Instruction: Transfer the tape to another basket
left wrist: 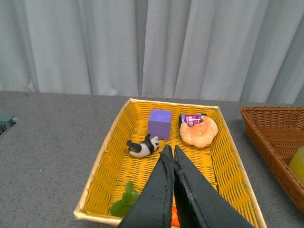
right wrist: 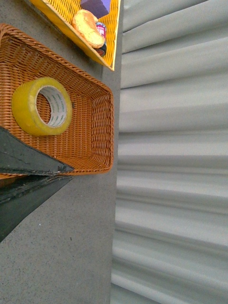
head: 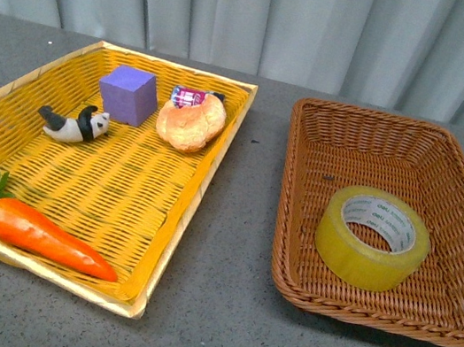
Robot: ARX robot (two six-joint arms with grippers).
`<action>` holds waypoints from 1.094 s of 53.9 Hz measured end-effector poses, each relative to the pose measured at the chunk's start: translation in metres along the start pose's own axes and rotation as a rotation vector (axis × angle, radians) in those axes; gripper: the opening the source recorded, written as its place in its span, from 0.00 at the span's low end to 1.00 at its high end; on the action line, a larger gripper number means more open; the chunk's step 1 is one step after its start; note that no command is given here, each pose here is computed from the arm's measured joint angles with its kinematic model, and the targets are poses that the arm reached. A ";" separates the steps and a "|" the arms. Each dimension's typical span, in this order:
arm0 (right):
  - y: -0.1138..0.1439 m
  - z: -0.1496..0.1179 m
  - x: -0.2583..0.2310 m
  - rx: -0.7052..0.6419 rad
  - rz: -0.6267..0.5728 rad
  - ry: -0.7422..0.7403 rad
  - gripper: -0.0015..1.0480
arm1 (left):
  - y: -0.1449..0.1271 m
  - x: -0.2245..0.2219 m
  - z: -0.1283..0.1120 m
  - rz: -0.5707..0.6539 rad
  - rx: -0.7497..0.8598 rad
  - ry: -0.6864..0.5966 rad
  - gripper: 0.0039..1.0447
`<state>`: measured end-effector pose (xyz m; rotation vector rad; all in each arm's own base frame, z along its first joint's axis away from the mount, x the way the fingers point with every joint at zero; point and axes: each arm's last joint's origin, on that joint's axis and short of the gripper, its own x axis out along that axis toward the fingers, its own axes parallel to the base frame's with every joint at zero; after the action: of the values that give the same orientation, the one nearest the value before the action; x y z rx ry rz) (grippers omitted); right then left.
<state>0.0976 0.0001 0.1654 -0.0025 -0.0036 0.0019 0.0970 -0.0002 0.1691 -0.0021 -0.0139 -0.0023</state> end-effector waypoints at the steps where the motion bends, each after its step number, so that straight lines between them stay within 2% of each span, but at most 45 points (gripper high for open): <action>1: 0.000 0.000 0.000 0.000 0.000 0.000 0.01 | 0.000 0.000 0.000 0.000 0.000 0.000 0.06; 3: 0.000 0.000 0.000 -0.001 0.000 0.000 0.01 | 0.000 0.000 0.000 0.000 0.000 0.000 0.11; 7: 0.000 0.000 0.000 -0.001 0.000 0.000 0.12 | 0.000 0.000 0.000 0.000 0.000 0.000 0.23; 20: 0.000 0.000 0.000 -0.001 0.000 0.000 0.52 | 0.000 0.000 0.000 0.000 0.000 0.000 0.62; 23: 0.000 0.000 0.000 -0.001 0.000 0.000 0.65 | 0.000 0.000 0.000 0.000 0.000 0.000 0.76; 28: 0.000 0.000 0.000 -0.001 0.000 0.000 0.82 | 0.000 0.000 0.000 0.000 0.000 0.000 0.93; 30: 0.000 0.000 0.000 -0.001 0.000 0.000 0.87 | 0.000 0.000 0.000 0.000 0.000 0.000 0.96; 33: 0.000 0.000 0.000 0.001 0.000 0.000 0.93 | 0.000 0.000 0.000 0.000 0.000 0.000 0.93; 37: 0.000 0.000 0.000 0.000 0.000 0.000 0.91 | 0.000 0.000 0.000 0.000 0.000 0.000 0.94; 59: 0.000 0.000 0.000 0.000 0.000 0.000 0.91 | 0.000 0.000 0.000 0.000 0.000 0.000 0.94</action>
<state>0.0976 0.0001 0.1654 -0.0025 -0.0036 0.0019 0.0969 -0.0002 0.1691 -0.0021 -0.0135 -0.0027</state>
